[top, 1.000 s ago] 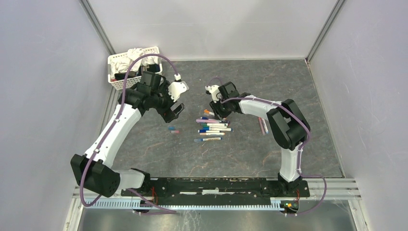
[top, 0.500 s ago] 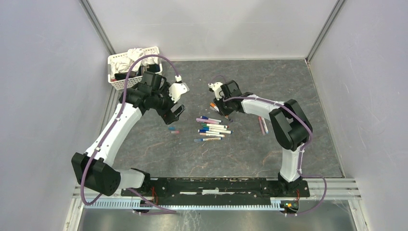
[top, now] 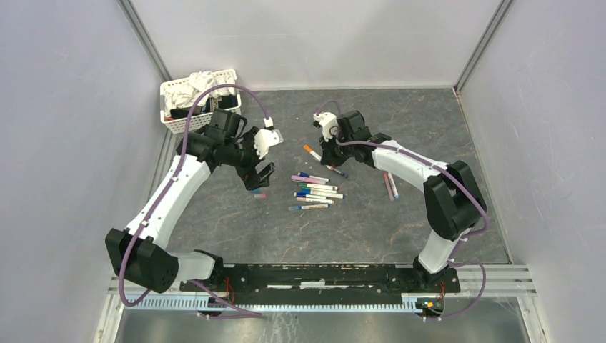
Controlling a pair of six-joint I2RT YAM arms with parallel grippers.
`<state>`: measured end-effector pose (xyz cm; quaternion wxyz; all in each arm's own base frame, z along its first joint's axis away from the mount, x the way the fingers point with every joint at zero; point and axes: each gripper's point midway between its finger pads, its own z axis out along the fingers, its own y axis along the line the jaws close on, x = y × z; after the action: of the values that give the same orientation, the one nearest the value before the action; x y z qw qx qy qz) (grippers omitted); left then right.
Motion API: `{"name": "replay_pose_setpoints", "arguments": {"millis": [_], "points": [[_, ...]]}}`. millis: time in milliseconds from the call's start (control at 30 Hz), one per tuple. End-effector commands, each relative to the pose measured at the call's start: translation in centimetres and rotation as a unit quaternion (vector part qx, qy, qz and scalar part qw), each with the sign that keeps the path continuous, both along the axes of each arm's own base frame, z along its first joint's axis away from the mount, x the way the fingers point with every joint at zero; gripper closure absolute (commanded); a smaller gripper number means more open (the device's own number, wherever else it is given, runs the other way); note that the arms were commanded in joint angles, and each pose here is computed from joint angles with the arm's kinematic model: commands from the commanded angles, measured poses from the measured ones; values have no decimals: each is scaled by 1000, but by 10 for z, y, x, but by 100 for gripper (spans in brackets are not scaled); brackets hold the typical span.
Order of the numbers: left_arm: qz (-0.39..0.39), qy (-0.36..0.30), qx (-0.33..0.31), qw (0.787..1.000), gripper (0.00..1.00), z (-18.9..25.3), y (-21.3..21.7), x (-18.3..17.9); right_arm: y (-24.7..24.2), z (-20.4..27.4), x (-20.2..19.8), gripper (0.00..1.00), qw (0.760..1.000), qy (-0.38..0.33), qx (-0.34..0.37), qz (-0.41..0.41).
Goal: Open the pen caps
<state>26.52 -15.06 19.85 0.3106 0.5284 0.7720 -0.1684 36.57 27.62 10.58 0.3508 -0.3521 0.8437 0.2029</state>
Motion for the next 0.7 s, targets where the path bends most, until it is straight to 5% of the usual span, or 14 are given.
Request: {"name": "replay_pose_setpoints", "arguments": {"millis": [0,400,667], "points": [[-39,-14,-14,999,0,6,-5,-7,23,17,-31,100,995,47,68,54],[-207,-60,17,976,2,-6,-12,-47,78,58,-152,100,940,158,192,235],[-262,-54,82,960,11,-32,-11,-70,106,78,-180,100,912,182,223,292]]}}
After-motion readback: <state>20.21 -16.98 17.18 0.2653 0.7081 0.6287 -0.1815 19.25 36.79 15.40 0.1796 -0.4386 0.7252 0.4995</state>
